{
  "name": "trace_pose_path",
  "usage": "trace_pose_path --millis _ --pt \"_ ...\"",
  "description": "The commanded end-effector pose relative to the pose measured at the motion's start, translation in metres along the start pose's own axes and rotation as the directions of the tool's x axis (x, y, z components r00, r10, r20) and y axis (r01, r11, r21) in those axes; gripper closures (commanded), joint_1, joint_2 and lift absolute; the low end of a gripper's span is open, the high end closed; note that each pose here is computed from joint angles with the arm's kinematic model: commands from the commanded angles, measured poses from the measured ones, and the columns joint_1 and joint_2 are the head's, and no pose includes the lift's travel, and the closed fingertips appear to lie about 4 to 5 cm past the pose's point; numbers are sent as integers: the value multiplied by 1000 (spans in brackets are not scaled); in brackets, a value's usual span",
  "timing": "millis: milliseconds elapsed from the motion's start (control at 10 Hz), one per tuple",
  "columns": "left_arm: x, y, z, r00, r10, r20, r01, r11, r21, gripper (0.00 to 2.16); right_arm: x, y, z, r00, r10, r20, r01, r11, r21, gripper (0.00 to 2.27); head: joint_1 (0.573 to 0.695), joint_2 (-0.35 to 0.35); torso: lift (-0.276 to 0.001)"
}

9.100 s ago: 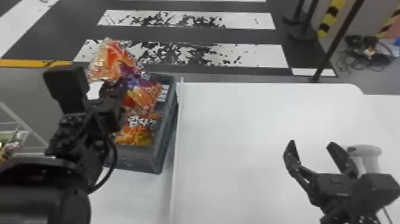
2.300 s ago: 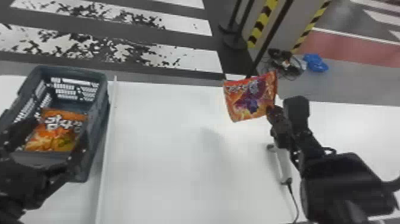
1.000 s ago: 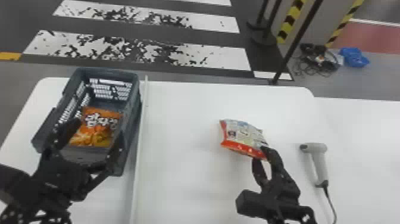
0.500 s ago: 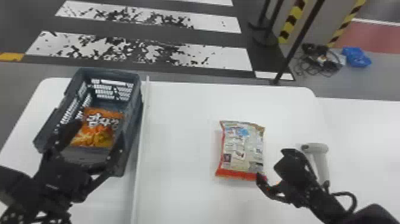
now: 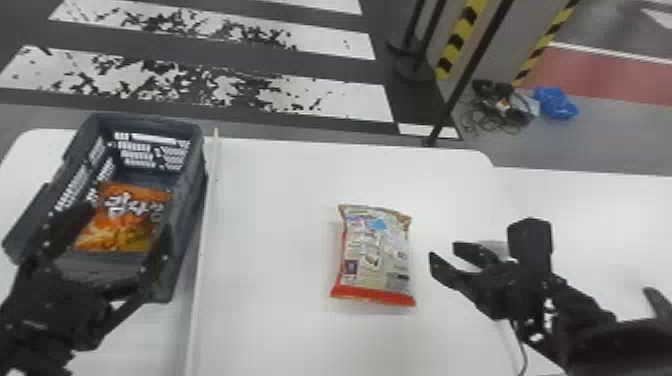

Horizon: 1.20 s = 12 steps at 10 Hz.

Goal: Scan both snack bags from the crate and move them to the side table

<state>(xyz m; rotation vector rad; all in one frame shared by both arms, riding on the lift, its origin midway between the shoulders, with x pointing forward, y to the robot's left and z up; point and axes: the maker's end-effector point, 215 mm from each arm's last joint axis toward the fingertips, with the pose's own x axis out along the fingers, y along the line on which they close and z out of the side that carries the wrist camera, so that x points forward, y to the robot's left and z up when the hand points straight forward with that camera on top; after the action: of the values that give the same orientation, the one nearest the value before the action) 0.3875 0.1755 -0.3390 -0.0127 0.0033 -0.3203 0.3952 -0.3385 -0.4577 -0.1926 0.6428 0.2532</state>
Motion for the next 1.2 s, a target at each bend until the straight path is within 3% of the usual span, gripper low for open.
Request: trace_pose_path --millis 0,200,400,700,1100 --pt "0 0 -1 1000 0 -1 0 1000 -1 100 2 12 11 998 48 38 -50 996 76 2253 695 -235 -75" --pt "0 -1 0 1000 1 0 -1 1000 -4 100 12 44 38 984 136 116 -149 983 110 2253 695 -199 -75" --pt "-2 -2 0 1000 -1 -2 1 1000 -4 100 38 60 50 979 165 121 -177 979 96 2253 695 -157 -75" --pt "-3 -2 -1 1000 1 -5 -1 1000 -3 100 79 64 53 981 173 83 -179 982 68 2253 695 -111 -75" --pt "-3 -3 -2 1000 0 -7 0 1000 -2 107 128 48 41 991 134 30 -134 991 3 2253 695 -102 -75"
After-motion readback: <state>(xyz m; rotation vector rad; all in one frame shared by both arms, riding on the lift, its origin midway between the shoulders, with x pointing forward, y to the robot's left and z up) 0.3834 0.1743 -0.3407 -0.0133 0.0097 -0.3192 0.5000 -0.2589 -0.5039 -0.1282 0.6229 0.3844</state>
